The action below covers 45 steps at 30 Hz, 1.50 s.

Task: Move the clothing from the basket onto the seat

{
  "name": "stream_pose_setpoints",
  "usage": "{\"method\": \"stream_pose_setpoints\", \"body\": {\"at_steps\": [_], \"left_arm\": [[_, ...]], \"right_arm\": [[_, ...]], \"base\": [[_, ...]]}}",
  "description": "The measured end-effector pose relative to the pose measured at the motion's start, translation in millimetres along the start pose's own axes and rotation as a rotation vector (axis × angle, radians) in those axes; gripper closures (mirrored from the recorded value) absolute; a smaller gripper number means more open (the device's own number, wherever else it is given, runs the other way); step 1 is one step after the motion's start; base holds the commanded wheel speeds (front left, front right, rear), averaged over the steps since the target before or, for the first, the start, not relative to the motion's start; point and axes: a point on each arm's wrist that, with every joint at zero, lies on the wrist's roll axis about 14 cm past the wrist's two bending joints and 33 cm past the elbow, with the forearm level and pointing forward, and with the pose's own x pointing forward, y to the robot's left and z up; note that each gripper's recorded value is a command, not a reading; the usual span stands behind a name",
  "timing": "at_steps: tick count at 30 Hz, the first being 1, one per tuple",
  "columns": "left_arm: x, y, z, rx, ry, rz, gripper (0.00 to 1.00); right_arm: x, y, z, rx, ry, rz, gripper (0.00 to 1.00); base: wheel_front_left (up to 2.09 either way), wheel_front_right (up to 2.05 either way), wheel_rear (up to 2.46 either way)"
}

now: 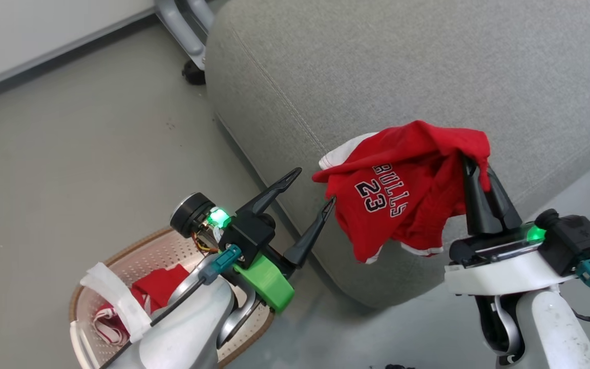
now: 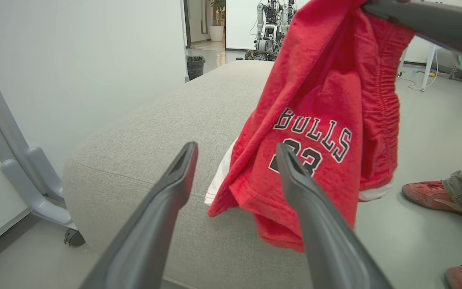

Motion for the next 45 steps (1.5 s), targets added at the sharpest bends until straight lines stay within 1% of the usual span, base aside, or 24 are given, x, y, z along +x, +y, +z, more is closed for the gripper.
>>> {"method": "stream_pose_setpoints", "body": {"at_steps": [4, 7, 10, 15, 20, 24, 27, 32, 35, 38, 39, 40, 41, 42, 43, 45], "left_arm": [[3.5, 4.7, -12.1, -0.035, 0.004, -0.011, 0.0], [5.0, 10.9, -21.0, -0.043, 0.011, -0.019, 0.0], [7.3, 19.4, -25.6, -0.043, 0.006, -0.024, 0.0], [7.1, 34.3, -36.5, -0.068, 0.003, -0.023, 0.0], [4.1, 58.7, -45.4, -0.074, -0.015, -0.002, 0.0], [-2.7, 77.1, -60.3, -0.089, -0.014, 0.022, 0.0], [-8.1, 88.7, -72.8, -0.11, -0.009, 0.044, 0.0], [-20.6, 102.8, -96.8, -0.149, 0.011, 0.085, 0.0], [-29.5, 109.4, -108.5, -0.162, 0.026, 0.111, 0.0], [-37.8, 115.0, -117.2, -0.17, 0.044, 0.139, 0.0], [-40.7, 117.1, -119.8, -0.173, 0.05, 0.15, 0.0], [-43.1, 118.5, -121.9, -0.18, 0.057, 0.161, 0.0], [-44.8, 119.4, -122.6, -0.18, 0.06, 0.17, 0.0], [-46.6, 120.0, -122.8, -0.18, 0.064, 0.18, 0.0], [-47.5, 120.7, -121.5, -0.182, 0.064, 0.189, 0.0], [-51.3, 124.3, -116.6, -0.195, 0.063, 0.239, 0.0]], "right_arm": [[5.5, -12.5, -1.3, -0.022, 0.006, -0.038, 1.0], [20.2, -23.2, 7.0, -0.034, -0.029, -0.065, 1.0], [41.8, -31.9, 19.1, -0.053, -0.082, -0.083, 1.0], [89.2, -40.1, 41.0, -0.107, -0.188, -0.095, 1.0], [134.8, -39.7, 40.1, -0.137, -0.237, -0.097, 1.0], [161.2, -39.4, 10.6, -0.138, -0.197, -0.106, 1.0], [170.1, -46.7, -25.9, -0.142, -0.119, -0.135, 1.0], [165.7, -64.3, -94.0, -0.161, 0.047, -0.196, 1.0], [158.1, -75.8, -124.2, -0.173, 0.125, -0.235, 1.0], [149.2, -76.4, -150.1, -0.177, 0.195, -0.241, 1.0], [145.0, -78.5, -156.8, -0.173, 0.214, -0.251, 0.96], [141.8, -81.0, -160.1, -0.174, 0.224, -0.26, 0.76], [139.3, -82.7, -161.5, -0.179, 0.232, -0.264, 0.56], [136.0, -84.1, -163.1, -0.178, 0.241, -0.269, 0.29], [132.0, -87.1, -163.4, -0.172, 0.247, -0.282, 0.0], [123.3, -94.8, -154.1, -0.175, 0.238, -0.306, 0.0]], "base": [[0.0, 0.0, 0.0], [0.0, 0.0, 0.0], [0.0, 0.0, 0.0], [0.0, 0.0, 0.0], [0.0, 0.0, 0.0], [0.0, 0.0, 0.0], [0.0, 0.0, 0.0], [0.0, 0.0, 0.0], [0.0, 0.0, 0.0], [0.0, 0.0, 0.0], [0.0, 0.0, 0.0], [0.0, 0.0, 0.0], [0.0, 0.0, 0.0], [0.0, 0.0, 0.0], [0.0, 0.0, 0.0], [0.0, 0.0, 0.0]]}}
